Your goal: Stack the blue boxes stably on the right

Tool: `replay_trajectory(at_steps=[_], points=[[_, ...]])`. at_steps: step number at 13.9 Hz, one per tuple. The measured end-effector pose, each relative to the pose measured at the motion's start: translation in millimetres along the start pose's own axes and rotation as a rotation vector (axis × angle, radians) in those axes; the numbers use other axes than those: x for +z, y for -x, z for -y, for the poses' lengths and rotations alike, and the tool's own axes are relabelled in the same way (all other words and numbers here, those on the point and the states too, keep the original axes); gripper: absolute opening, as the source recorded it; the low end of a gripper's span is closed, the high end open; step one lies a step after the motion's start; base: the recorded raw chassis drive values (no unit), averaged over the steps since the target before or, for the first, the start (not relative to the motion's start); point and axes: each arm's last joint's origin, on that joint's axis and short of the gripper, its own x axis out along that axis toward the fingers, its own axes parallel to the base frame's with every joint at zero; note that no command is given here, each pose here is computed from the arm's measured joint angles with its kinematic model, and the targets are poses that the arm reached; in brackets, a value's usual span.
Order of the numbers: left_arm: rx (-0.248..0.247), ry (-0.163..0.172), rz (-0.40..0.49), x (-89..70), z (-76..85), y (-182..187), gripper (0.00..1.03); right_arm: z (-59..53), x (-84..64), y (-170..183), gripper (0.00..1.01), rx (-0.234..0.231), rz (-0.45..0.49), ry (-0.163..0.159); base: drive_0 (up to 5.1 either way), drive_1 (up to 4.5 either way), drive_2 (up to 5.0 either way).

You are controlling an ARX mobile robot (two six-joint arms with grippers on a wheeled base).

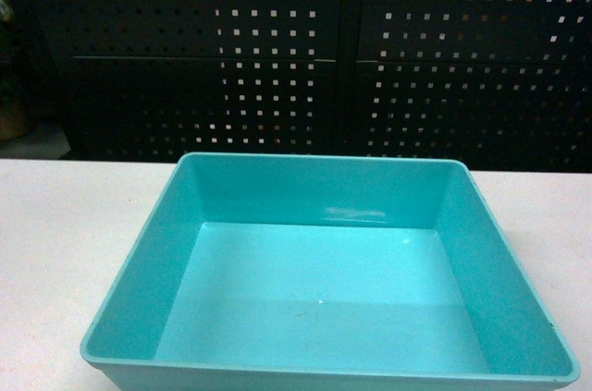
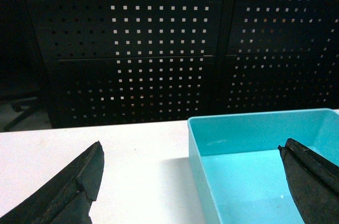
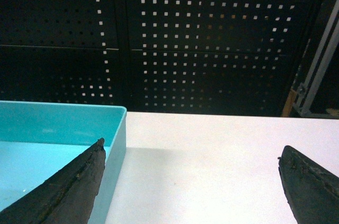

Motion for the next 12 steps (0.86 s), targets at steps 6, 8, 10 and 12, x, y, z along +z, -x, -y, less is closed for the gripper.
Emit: replay_trajectory(at_steps=[6,8,10,12], points=[[-0.114,-0.009,-0.172,79.2,2.1,-97,0.98,-17.2,57.6,-82,0.98,0.147,-0.057,0.023,0.0,0.0,0.0],[-0.138,-0.01,-0.335,64.4,4.4,-135,0.98,-37.6,49.0,-120,0.98,0.229,-0.24,0.04,0.0,0.0,0.0],[-0.156,-0.016,-0.499,34.7,7.6,-157,0.98,-54.2,24.1,-149,0.98,0.292,-0.403,0.043,0.0,0.0,0.0],[-0.141,-0.053,-0.549,15.6,12.2,-172,0.98,-61.6,0.1,-159,0.98,0.298,-0.492,0.056,0.0,0.0,0.0]])
